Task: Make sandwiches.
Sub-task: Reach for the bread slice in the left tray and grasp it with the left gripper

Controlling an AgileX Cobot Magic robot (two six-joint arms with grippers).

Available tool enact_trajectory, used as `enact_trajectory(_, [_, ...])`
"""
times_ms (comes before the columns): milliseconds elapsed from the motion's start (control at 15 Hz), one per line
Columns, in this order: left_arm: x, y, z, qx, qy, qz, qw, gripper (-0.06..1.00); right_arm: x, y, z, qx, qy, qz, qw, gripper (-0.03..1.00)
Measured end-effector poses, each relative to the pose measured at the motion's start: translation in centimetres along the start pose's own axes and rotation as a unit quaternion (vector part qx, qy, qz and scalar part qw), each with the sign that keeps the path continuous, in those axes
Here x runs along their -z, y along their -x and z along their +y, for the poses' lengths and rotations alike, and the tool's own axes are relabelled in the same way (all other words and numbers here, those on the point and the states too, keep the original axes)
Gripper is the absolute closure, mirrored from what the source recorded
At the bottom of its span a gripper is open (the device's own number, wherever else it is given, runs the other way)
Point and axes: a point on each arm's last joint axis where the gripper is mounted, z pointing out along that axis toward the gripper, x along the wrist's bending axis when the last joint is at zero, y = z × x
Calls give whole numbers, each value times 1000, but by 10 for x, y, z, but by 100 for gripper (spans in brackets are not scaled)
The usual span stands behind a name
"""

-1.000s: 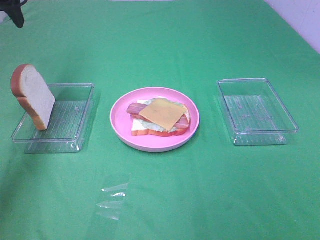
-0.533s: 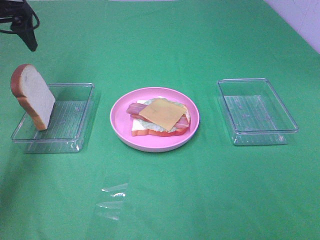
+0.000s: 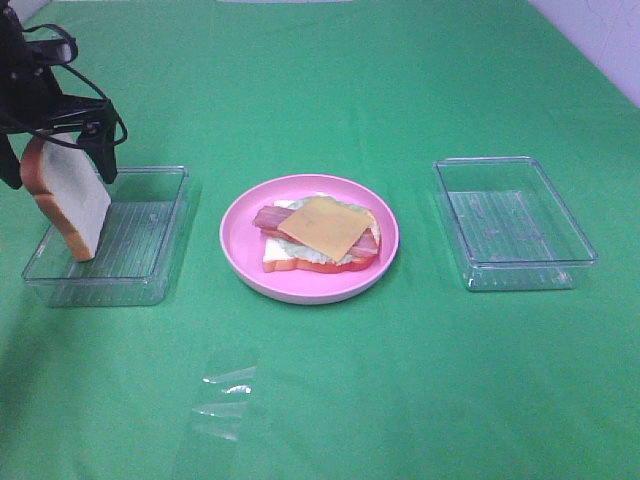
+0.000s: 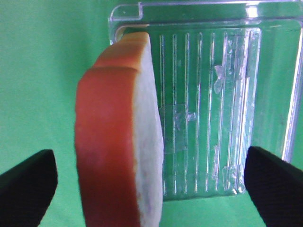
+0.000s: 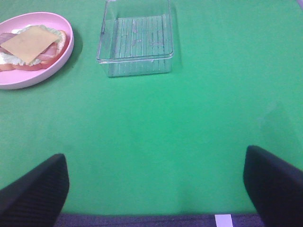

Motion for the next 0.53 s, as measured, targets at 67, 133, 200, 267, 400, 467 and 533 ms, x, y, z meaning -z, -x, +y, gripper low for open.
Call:
enact_trajectory(67, [-6,0,0,0,-6,0,1000,-4,0,0,0,0,0,0,1000,1])
enact_trajectory(133, [-10,-1,1,0,-11,1,1000,-4,0,0,0,0,0,0,1000,1])
enact_trajectory(200, [-12,-1,1,0,-13,1,1000,-4,0,0,0,0,0,0,1000,1])
enact_trajectory(267, [-12,-1,1,-3,-13,1,1000,-2,0,0,0,0,0,0,1000,1])
enact_trajectory(400, [-12,-1,1,-8,-13,1,1000,6,0,0,0,0,0,0,1000,1])
enact_trajectory(467, [-12,-1,1,-10,-13,1,1000,28,0,0,0,0,0,0,1000,1])
enact_trajectory(533, [-12,-1,1,-10,-13,1,1000,37,0,0,0,0,0,0,1000,1])
